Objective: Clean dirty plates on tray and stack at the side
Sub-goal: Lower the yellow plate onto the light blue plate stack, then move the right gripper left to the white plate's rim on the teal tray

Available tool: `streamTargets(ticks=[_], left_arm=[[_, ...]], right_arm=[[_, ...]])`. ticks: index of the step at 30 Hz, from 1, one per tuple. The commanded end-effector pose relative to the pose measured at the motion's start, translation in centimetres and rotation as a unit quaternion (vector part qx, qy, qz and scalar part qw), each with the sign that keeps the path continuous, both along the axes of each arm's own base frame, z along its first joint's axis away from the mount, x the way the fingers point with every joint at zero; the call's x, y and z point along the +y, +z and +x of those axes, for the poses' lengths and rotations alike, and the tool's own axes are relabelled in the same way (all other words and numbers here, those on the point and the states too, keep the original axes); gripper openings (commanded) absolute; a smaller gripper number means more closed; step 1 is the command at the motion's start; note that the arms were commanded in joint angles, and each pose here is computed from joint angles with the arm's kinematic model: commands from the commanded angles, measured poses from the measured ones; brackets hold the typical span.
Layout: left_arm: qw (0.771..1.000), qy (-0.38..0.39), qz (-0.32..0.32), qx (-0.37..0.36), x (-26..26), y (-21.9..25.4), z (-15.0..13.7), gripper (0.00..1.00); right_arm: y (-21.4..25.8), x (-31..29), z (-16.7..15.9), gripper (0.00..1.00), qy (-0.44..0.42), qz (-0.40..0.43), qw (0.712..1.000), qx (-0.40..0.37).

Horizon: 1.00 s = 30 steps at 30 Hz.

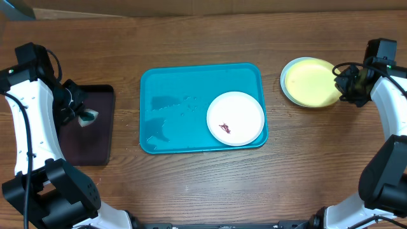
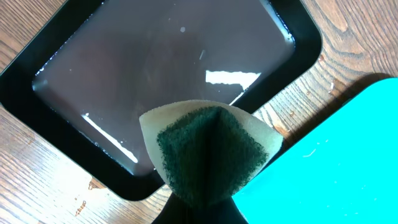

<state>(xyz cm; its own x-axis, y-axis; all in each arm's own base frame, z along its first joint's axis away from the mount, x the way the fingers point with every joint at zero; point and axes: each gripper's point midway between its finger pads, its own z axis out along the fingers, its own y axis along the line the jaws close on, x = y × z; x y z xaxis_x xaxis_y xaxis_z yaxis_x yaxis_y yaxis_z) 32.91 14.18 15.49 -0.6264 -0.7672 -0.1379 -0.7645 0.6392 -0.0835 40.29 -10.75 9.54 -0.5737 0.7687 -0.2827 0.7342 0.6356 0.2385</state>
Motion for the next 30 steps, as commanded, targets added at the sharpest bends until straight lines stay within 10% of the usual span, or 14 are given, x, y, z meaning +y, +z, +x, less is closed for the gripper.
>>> streamTargets(ticks=[1, 15, 21, 30], left_arm=[[1.0, -0.011, -0.003, 0.0, -0.2, -0.2, 0.0, 0.04], [1.0, -0.011, -0.003, 0.001, -0.2, -0.4, 0.0, 0.04], [1.0, -0.012, -0.007, 0.002, -0.3, -0.7, 0.0, 0.04], [1.0, -0.011, -0.007, 0.001, -0.3, -0.7, 0.0, 0.04]], right_arm=[[0.4, 0.5, 0.1, 0.5, 0.009, 0.002, 1.0, -0.008], [-0.2, 17.4, -2.9, 0.63, 0.295, 0.097, 0.949, 0.047], [-2.0, 20.0, -6.5, 0.71, 0.283, 0.016, 0.95, 0.128], [-5.0, 24.2, -8.6, 0.56, 0.292, 0.015, 0.948, 0.129]])
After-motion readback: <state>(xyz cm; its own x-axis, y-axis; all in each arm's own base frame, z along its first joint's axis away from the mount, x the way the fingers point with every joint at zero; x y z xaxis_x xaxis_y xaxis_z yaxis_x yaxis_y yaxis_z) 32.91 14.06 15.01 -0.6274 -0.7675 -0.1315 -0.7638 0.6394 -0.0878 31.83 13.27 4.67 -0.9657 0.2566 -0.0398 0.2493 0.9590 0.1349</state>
